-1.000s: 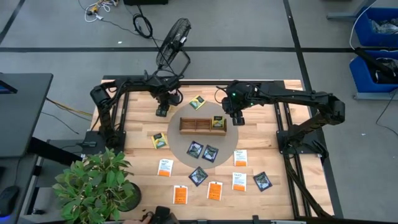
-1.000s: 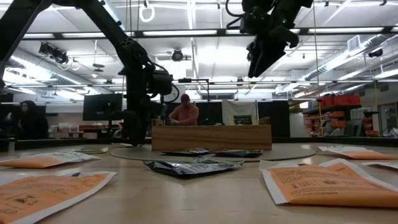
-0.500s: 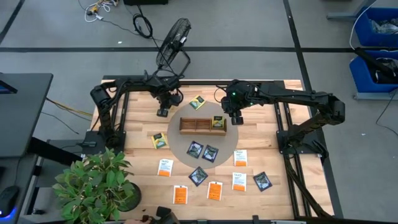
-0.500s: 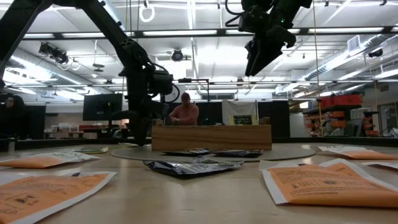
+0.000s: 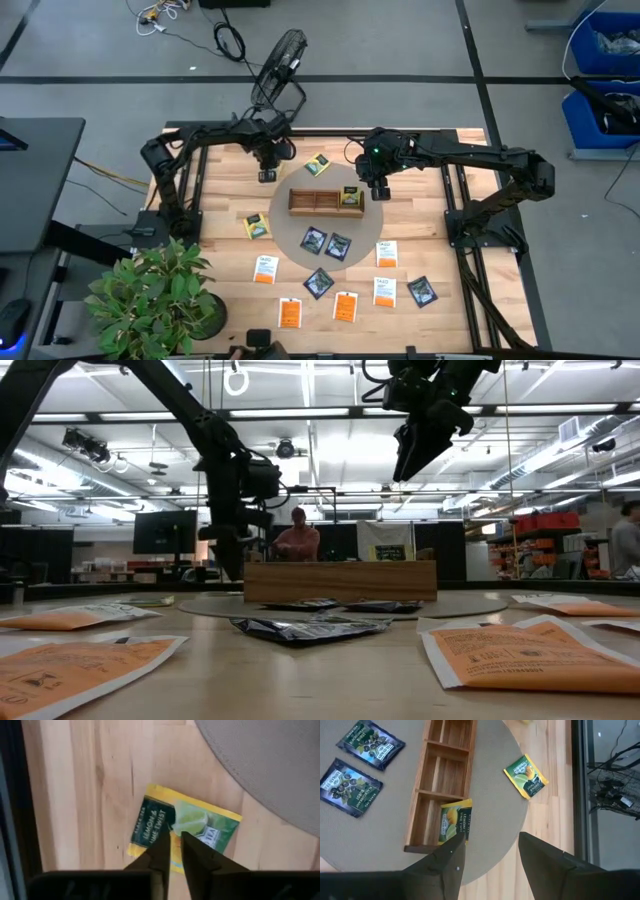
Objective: Pick & Place Tea
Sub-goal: Put the yellow tea bag into the right section of the wooden organizer
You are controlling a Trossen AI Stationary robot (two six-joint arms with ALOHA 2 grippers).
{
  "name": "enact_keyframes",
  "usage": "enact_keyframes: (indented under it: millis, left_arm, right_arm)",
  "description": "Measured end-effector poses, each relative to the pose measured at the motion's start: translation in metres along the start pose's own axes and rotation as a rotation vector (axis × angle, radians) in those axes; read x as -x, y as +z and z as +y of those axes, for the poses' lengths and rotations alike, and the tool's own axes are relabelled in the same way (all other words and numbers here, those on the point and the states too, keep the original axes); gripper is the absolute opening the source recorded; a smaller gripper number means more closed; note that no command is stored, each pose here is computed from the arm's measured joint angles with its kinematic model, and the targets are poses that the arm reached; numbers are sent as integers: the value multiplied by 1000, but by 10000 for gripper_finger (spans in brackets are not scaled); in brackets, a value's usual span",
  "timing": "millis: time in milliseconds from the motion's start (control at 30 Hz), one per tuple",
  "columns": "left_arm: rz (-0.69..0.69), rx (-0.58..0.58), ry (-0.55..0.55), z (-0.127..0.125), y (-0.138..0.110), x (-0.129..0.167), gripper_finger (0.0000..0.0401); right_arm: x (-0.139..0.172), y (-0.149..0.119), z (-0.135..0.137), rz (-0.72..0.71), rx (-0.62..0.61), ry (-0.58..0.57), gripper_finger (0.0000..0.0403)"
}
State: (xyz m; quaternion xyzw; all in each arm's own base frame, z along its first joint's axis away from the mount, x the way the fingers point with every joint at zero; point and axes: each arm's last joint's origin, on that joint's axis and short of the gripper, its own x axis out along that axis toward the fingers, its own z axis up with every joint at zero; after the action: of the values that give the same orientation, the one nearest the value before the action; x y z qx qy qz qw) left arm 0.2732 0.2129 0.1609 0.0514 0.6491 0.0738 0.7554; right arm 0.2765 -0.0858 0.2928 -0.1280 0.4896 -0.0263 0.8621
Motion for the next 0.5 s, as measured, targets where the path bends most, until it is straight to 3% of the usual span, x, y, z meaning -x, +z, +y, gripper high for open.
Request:
enact_keyframes:
  millis: [500]
  left_arm:
    - [0,5,6,11,-11,1,230]
  right_arm:
    - [0,0,0,0,0,4,194]
